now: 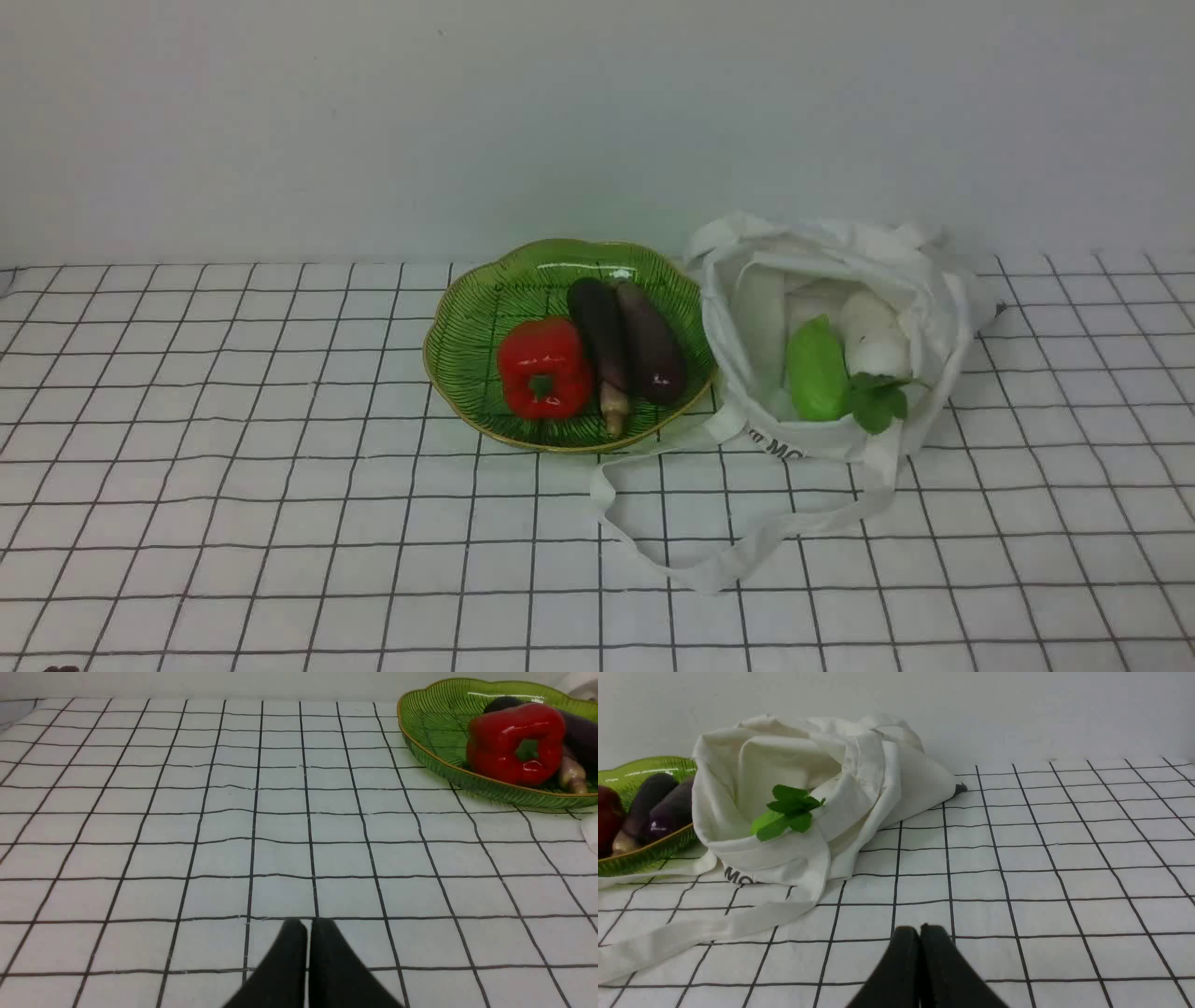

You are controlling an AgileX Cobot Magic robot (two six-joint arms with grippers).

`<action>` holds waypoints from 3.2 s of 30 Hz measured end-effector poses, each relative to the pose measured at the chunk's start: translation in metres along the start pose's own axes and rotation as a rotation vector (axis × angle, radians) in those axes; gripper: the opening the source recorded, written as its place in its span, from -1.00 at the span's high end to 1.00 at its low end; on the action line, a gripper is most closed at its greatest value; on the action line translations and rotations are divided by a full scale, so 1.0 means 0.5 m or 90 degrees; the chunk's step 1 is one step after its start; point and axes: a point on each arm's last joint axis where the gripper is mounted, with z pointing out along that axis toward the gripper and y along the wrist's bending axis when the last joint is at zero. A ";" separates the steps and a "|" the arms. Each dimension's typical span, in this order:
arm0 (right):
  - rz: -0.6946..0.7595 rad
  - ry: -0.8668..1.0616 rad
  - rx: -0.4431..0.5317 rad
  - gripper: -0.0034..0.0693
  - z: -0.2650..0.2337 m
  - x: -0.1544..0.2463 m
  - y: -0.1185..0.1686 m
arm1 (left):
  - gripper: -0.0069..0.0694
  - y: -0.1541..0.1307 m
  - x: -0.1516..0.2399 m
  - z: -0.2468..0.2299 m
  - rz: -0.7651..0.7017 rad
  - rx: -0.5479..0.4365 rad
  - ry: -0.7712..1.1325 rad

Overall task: Take vegetables from bag on white checkered tablecloth place on plate.
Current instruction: 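Reach into the cloth bag and grasp the green vegetable inside with the right gripper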

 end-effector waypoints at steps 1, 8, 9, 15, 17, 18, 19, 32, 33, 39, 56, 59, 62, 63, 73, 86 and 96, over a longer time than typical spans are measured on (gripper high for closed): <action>0.000 0.000 0.000 0.95 0.000 0.000 0.000 | 0.84 0.000 0.000 0.000 0.000 0.000 0.000; 0.000 0.000 0.000 0.95 0.000 0.000 0.000 | 0.84 0.000 0.000 0.000 0.000 0.000 0.000; 0.000 0.000 0.000 0.95 0.000 0.000 0.000 | 0.84 0.000 0.000 0.000 0.000 0.000 0.000; 0.000 0.000 0.000 0.95 0.000 0.000 0.000 | 0.84 0.000 0.000 0.000 0.000 0.000 0.000; 0.000 0.000 0.000 0.95 0.000 0.000 0.000 | 0.84 0.000 0.000 0.000 0.000 0.000 0.000; 0.000 0.000 0.000 0.95 0.000 0.000 0.000 | 0.84 0.000 0.000 0.000 0.000 0.000 0.000; 0.000 0.000 0.000 0.95 0.000 0.000 0.000 | 0.84 0.000 0.000 0.000 0.000 0.000 0.000; 0.000 0.000 0.000 0.95 0.000 0.000 0.000 | 0.84 0.000 0.000 0.000 0.000 0.000 0.000; 0.000 0.000 0.000 0.95 0.000 0.000 0.000 | 0.84 0.000 0.000 0.000 0.000 0.000 0.000; 0.000 0.000 0.000 0.95 0.000 0.000 0.000 | 0.84 0.000 0.000 0.000 0.000 0.000 0.000; 0.638 0.041 -0.105 0.95 -0.001 -0.001 0.030 | 0.84 0.000 0.000 0.000 0.000 0.000 0.000; 0.723 0.046 -0.122 0.95 -0.002 -0.005 0.034 | 0.84 0.000 0.000 0.000 0.000 0.000 0.000; 0.740 0.063 -0.138 0.95 -0.004 -0.005 0.040 | 0.84 0.000 0.000 0.000 0.000 0.000 0.000; 0.726 0.071 -0.146 0.95 -0.005 -0.005 0.043 | 0.84 0.000 0.000 0.000 0.000 0.000 0.000; 0.258 -0.146 -0.238 0.95 -0.090 -0.240 0.057 | 0.84 0.000 0.000 0.000 0.000 0.000 0.000; 0.105 0.413 -0.195 0.93 0.223 -0.259 0.095 | 0.84 0.000 0.000 0.000 0.000 0.000 0.000; -0.002 0.553 -0.284 0.67 0.443 -0.231 0.235 | 0.84 0.000 0.000 0.000 0.000 0.000 0.000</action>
